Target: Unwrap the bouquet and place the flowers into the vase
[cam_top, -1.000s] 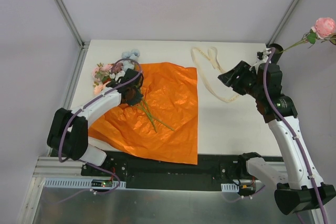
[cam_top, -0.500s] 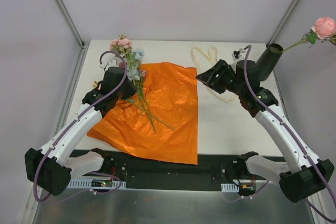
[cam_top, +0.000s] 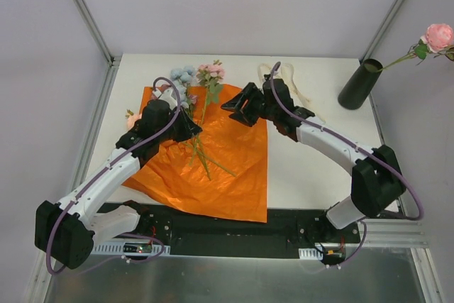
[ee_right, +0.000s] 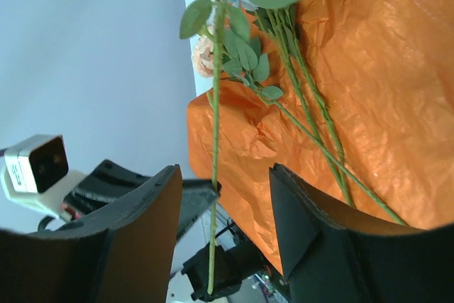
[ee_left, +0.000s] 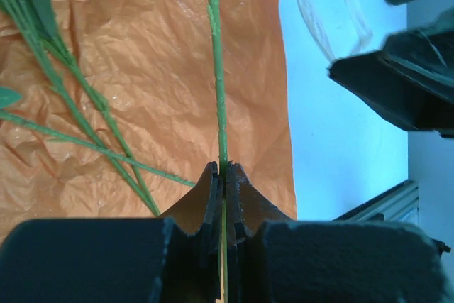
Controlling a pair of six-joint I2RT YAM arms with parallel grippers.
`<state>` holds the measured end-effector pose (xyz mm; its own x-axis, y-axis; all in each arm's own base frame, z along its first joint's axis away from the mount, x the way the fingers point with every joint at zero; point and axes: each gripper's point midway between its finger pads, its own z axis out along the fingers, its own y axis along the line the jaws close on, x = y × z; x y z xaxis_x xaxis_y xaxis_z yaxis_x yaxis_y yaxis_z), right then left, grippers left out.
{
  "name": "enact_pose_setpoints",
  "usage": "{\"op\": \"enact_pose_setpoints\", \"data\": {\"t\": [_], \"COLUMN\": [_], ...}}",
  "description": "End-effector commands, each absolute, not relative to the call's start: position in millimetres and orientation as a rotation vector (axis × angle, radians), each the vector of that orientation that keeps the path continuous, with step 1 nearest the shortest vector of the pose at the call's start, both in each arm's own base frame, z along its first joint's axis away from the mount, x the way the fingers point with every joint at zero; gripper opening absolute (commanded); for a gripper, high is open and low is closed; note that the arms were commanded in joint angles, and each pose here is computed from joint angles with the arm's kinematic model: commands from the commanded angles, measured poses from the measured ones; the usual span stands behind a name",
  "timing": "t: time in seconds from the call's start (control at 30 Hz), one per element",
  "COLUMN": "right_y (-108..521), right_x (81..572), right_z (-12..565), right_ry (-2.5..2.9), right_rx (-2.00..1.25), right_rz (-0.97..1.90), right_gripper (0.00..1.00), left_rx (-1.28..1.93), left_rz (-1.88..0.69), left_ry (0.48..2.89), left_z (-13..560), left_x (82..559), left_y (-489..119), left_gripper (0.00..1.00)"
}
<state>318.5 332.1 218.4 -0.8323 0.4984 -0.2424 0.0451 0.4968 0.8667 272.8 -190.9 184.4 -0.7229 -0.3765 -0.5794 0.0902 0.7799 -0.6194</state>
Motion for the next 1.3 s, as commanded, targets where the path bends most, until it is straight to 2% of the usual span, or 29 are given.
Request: {"op": "enact_pose_setpoints", "data": {"t": [0.0, 0.33, 0.63, 0.7, 0.9, 0.93, 1.0, 1.1, 1.13, 1.23, 1.27], "right_y": [362, 392, 389, 390, 388, 387, 382, 371, 366, 346, 337], "right_x": [336, 352, 356, 358, 362, 363, 362, 361, 361, 361, 365], "right_z": [265, 237, 215, 216, 235, 240, 252, 276, 283, 307, 315], "right_ry": [2.153, 2.221, 2.274, 2.261, 2.180, 2.162, 2.125, 2.051, 2.020, 1.924, 1.883], "right_rx": [0.464, 0.561, 0.655, 0.647, 0.551, 0.527, 0.477, 0.396, 0.370, 0.286, 0.252], "right_rz": [1.462, 1.490, 1.366, 1.373, 1.368, 1.365, 1.346, 1.310, 1.282, 1.185, 1.121], "right_gripper": [0.58, 0.56, 0.48, 0.43, 0.04, 0.00, 0.00, 0.00, 0.00, 0.00, 0.00], "left_rx": [-0.041, 0.013, 0.029, 0.041, 0.060, 0.067, 0.088, 0.120, 0.131, 0.175, 0.188], "left_rz": [-0.973, -1.059, -1.053, -1.060, -1.060, -1.058, -1.050, -1.040, -1.037, -1.023, -1.020], "left_ry": [2.105, 2.087, 2.094, 2.096, 2.099, 2.104, 2.122, 2.122, 2.119, 2.139, 2.155], "left_z": [216, 216, 210, 210, 212, 213, 214, 222, 227, 231, 231], "left_x": [271, 265, 263, 262, 257, 255, 251, 246, 244, 237, 235], "left_y": [-213, -229, -231, -233, -231, -231, -230, -227, -227, -224, -224], "left_gripper": [0.00, 0.00, 0.00, 0.00, 0.00, 0.07, 0.25, 0.55, 0.70, 0.97, 0.99]}}
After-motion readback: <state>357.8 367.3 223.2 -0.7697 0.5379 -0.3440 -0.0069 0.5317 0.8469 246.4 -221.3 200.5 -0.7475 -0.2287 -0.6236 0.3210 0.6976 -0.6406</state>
